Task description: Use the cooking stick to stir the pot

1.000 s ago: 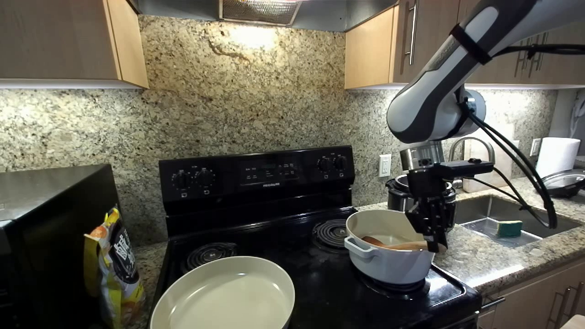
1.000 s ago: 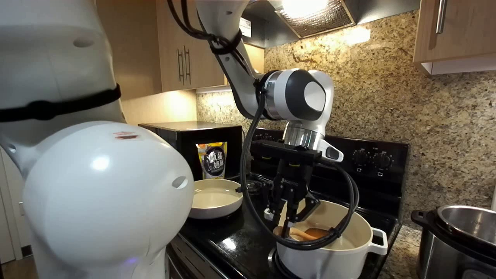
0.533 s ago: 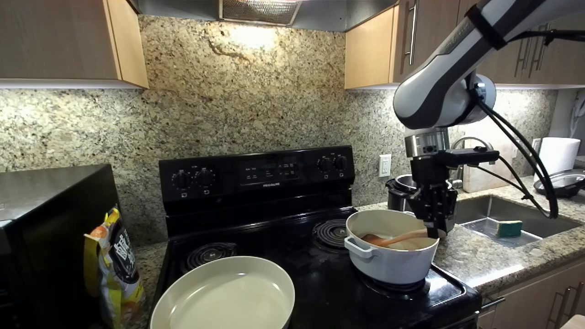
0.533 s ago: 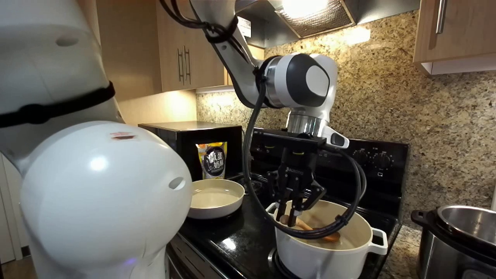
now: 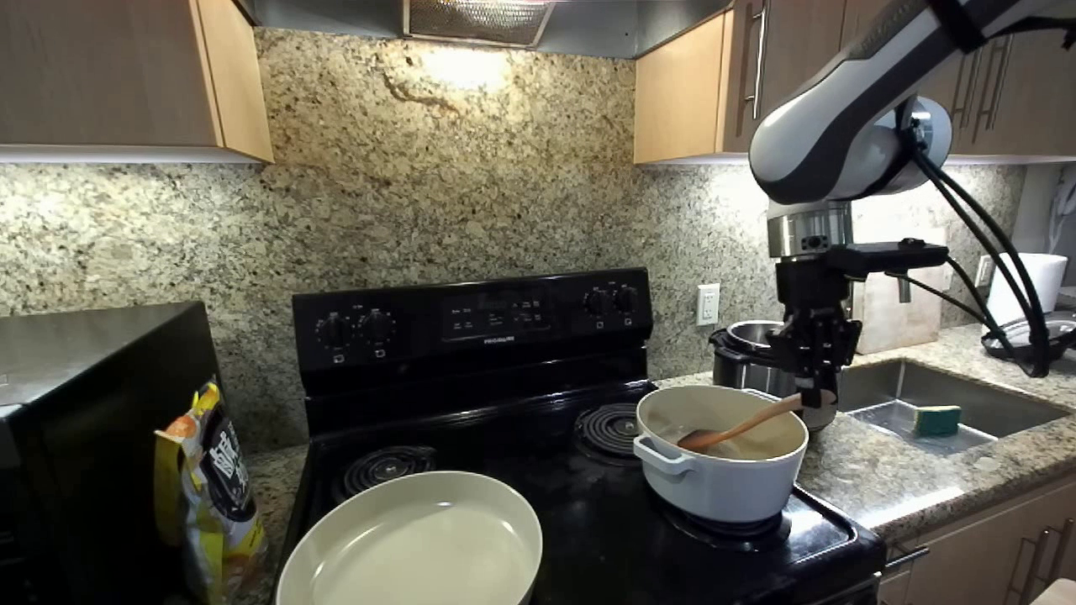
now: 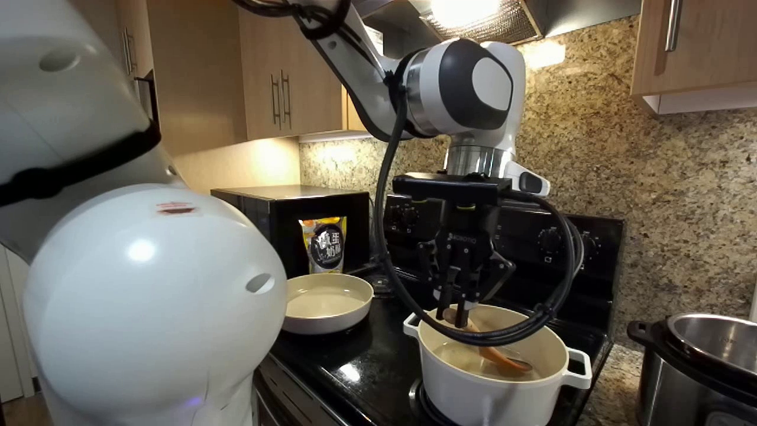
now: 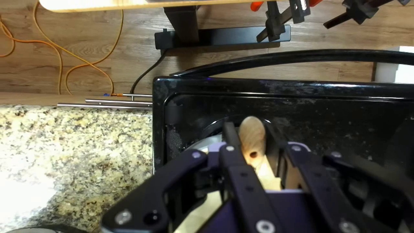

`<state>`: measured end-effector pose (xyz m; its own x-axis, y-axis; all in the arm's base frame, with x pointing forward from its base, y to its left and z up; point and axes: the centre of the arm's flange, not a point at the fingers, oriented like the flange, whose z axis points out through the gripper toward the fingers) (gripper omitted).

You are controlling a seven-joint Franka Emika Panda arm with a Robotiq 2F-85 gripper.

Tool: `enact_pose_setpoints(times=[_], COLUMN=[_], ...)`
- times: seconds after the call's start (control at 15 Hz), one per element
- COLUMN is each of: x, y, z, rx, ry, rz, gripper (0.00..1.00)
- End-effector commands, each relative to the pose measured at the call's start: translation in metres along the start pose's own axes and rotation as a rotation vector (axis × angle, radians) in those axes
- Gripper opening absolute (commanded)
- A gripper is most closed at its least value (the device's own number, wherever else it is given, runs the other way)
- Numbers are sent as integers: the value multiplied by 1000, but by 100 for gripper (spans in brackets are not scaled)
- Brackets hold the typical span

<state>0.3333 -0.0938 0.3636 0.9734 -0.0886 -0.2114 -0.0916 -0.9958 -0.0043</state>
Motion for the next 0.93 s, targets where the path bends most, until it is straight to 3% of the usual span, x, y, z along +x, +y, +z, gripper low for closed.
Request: enact_pose_setpoints(times=[0.0,0.4,0.87], x=[-16,-11,32], y=[4,-11,-41], z=[-3,12,29], rx=[-35,-21,51], ry=[-46,-162,-99], rz=[19,-49,-75], gripper=[6,6,6])
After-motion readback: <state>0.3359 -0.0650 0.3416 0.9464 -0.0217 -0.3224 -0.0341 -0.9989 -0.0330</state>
